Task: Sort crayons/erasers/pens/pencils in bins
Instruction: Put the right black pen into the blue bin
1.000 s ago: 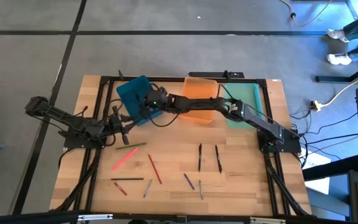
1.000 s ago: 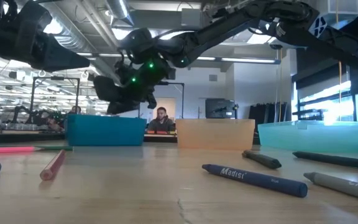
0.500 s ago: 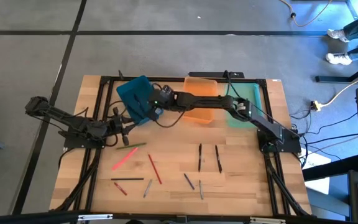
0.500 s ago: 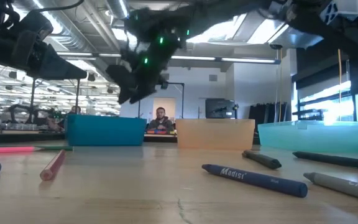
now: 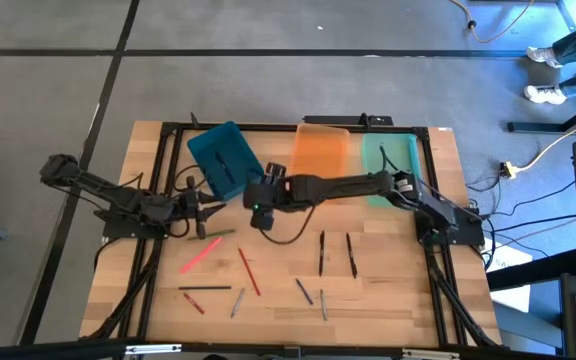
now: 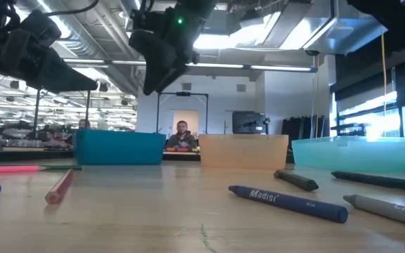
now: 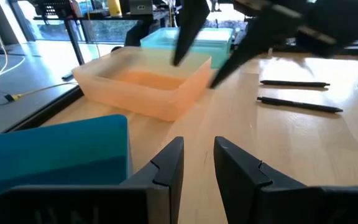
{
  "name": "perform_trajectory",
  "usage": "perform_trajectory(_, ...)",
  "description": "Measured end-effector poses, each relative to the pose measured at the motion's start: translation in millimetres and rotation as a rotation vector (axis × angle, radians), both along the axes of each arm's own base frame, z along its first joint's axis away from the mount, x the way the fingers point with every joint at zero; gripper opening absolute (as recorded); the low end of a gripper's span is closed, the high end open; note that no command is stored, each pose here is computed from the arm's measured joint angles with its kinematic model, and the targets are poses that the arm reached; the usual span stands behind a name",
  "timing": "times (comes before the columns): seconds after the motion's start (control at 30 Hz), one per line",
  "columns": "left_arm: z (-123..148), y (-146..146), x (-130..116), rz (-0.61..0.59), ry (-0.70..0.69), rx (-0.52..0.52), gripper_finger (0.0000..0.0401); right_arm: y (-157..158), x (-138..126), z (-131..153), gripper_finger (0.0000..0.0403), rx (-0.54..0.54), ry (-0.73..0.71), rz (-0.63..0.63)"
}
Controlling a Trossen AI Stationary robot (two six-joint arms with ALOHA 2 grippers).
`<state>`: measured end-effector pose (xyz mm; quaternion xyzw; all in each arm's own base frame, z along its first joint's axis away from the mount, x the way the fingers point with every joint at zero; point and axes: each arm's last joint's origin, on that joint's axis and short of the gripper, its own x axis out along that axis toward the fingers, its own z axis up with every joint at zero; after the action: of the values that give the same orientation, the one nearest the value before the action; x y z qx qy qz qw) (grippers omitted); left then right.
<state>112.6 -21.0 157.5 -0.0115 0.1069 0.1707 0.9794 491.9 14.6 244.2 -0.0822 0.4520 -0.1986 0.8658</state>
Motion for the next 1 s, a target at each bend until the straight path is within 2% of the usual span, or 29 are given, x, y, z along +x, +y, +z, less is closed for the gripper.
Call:
perform_trajectory(0.17, -0.6, -0.7, 1.7, -0.003, 0.007, 0.006, 0.0081, 13.0, -11.4, -9.8, 0.0206, -0.059, 0.050, -0.065)
perform_trajectory(0.3, 0.5, -1.0, 2.5, -0.005, -0.004, 0.006, 0.0081, 18.7, -26.2, -14.8, 0.0206, -0.045, 0.063, -0.125)
perform_trajectory(0.53, 3.4, -1.2, 3.3, -0.009, -0.029, 0.016, 0.0081, 17.6, -75.5, -14.8, 0.0206, 0.005, 0.021, -0.278)
perform_trajectory(0.6, 5.6, -1.3, 4.1, -0.007, -0.050, 0.013, 0.0081, 18.1, -93.2, -12.8, 0.0206, 0.057, 0.000, -0.335)
perform_trajectory(0.7, 9.8, -0.7, 6.5, 0.023, -0.096, -0.002, 0.0081, 20.6, -115.4, -5.5, 0.0206, 0.278, -0.036, -0.448)
perform_trajectory(0.77, 9.4, -1.6, 8.1, 0.006, -0.093, -0.004, 0.0081, 25.0, -127.4, -4.9, 0.0206, 0.378, -0.020, -0.508)
perform_trajectory(0.9, 8.6, -3.5, 12.6, -0.008, -0.094, -0.006, 0.0081, 41.8, -150.5, -11.2, 0.0206, 0.433, 0.121, -0.641)
perform_trajectory(1.0, 7.8, -5.2, 15.9, -0.027, -0.092, -0.008, 0.0081, 56.8, -167.2, -15.1, 0.0206, 0.430, 0.252, -0.744)
